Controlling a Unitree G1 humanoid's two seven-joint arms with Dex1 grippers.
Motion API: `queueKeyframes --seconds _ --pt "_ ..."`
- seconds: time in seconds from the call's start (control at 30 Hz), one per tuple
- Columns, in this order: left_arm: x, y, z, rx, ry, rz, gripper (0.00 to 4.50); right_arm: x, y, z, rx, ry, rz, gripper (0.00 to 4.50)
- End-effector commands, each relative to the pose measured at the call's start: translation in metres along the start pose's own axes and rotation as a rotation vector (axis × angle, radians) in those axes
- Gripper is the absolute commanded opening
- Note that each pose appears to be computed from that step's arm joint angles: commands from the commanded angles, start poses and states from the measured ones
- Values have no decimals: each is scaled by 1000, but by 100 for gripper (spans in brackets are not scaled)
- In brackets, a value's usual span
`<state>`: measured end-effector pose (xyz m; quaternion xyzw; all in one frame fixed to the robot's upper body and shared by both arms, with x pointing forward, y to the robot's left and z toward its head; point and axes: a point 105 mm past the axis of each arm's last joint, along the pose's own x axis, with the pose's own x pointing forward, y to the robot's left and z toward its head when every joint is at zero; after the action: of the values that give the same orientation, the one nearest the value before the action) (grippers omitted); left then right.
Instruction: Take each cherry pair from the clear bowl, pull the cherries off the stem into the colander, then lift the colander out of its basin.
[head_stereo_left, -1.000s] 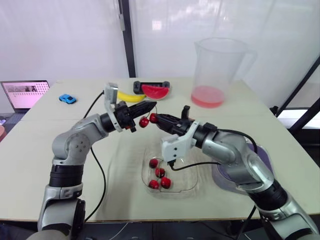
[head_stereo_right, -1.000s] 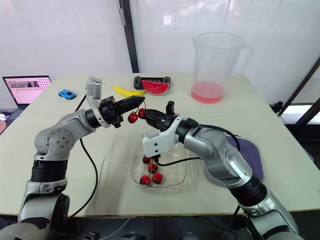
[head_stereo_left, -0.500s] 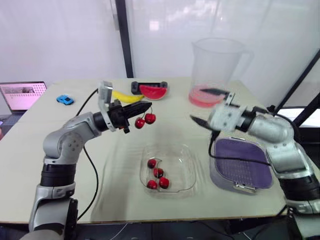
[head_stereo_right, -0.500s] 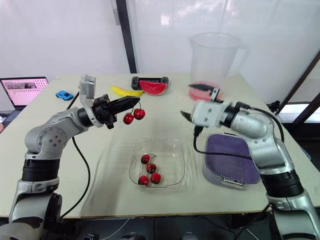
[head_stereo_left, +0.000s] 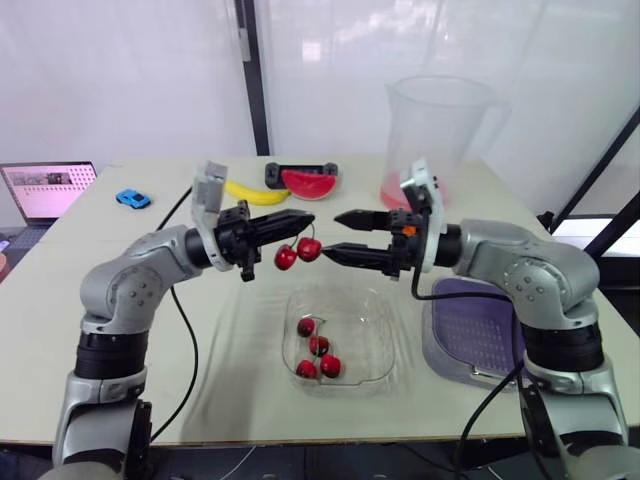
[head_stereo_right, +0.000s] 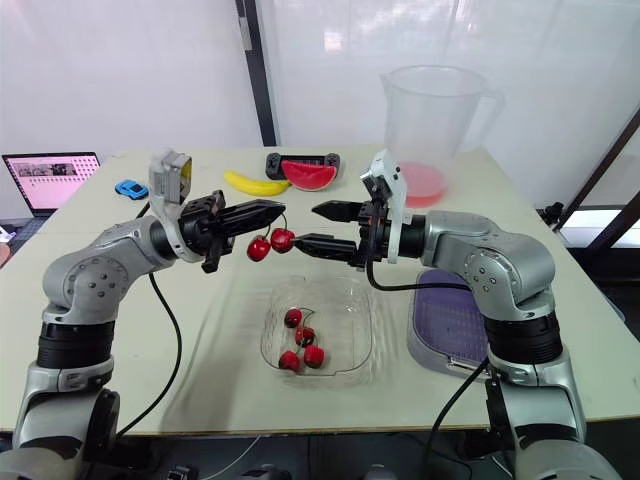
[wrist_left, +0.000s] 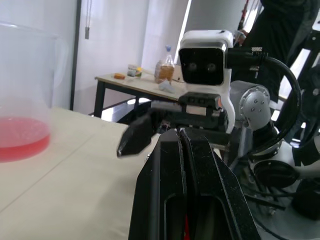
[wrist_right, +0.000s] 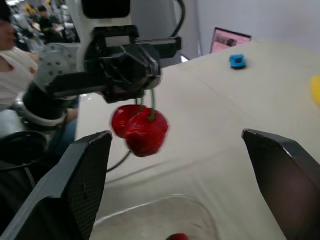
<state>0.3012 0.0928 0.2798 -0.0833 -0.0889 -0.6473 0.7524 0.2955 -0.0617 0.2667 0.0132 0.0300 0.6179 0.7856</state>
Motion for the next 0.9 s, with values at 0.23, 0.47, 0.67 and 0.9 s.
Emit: queueKeyframes --seconds 0.23,0.47,0.67,0.9 --pt "10 -12 7 5 -2 -53 0 18 12 1 98 -30 34 447" --pt "12 -13 6 5 -4 -53 0 19 13 -1 130 -43 33 216" --pt "14 -13 3 6 -7 -44 0 18 13 1 145 -50 42 216" --pt "13 -10 3 13 -4 -28 0 17 14 -2 154 -36 50 96"
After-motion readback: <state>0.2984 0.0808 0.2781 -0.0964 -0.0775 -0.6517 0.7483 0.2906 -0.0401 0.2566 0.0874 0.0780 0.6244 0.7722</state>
